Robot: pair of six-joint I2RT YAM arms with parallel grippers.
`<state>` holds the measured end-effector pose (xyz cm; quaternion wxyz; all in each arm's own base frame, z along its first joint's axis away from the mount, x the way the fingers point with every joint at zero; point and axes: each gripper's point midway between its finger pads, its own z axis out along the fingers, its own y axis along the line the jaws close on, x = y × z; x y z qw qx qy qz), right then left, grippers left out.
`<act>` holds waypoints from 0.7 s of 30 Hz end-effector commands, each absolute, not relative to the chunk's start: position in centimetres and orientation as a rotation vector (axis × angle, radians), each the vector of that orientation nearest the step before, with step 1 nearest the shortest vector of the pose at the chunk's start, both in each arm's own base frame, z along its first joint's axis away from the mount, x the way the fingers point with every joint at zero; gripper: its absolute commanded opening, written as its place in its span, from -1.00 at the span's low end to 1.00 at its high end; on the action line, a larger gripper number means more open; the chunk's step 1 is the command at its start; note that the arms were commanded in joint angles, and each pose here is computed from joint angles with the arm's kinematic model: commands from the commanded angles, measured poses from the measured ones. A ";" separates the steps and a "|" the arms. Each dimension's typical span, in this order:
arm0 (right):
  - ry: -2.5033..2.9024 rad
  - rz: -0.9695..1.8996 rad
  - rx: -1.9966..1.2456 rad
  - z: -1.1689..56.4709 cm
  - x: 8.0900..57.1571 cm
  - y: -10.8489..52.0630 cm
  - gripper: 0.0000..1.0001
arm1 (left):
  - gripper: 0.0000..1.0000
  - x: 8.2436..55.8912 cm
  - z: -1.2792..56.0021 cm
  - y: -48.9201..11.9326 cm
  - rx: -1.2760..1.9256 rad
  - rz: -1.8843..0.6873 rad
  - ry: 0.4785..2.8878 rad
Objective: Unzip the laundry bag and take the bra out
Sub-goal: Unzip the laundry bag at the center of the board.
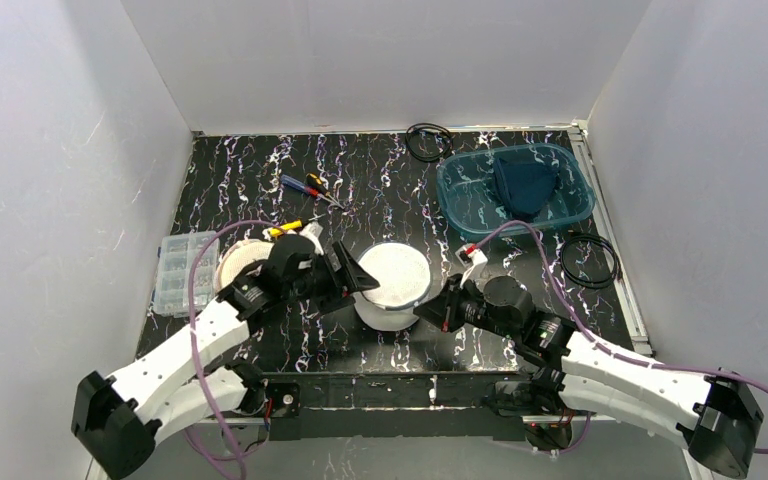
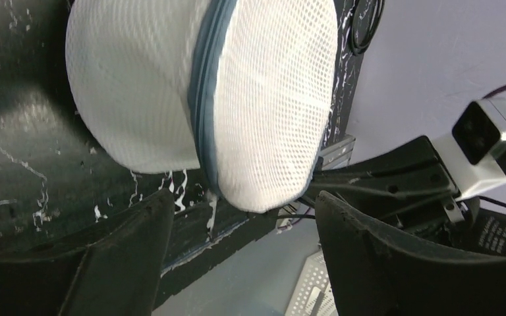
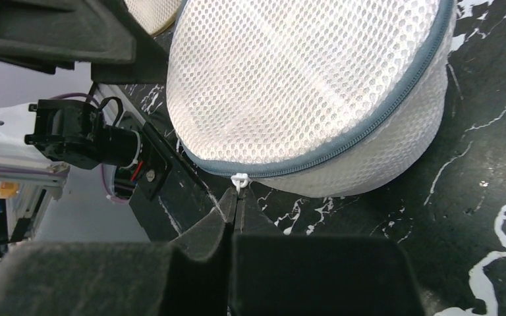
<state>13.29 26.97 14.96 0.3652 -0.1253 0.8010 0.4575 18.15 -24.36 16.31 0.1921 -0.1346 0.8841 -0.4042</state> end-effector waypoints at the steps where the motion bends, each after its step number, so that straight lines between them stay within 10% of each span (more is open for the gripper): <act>1: 1.992 1.284 -0.318 16.7 13.0 28.4 -0.97 | 0.53 16.1 15.5 -23.0 -0.505 -1.088 2.495; 21: 1.982 1.311 -0.414 16.8 10.5 32.7 -0.97 | 0.33 16.3 15.1 -24.5 -0.753 -1.035 2.454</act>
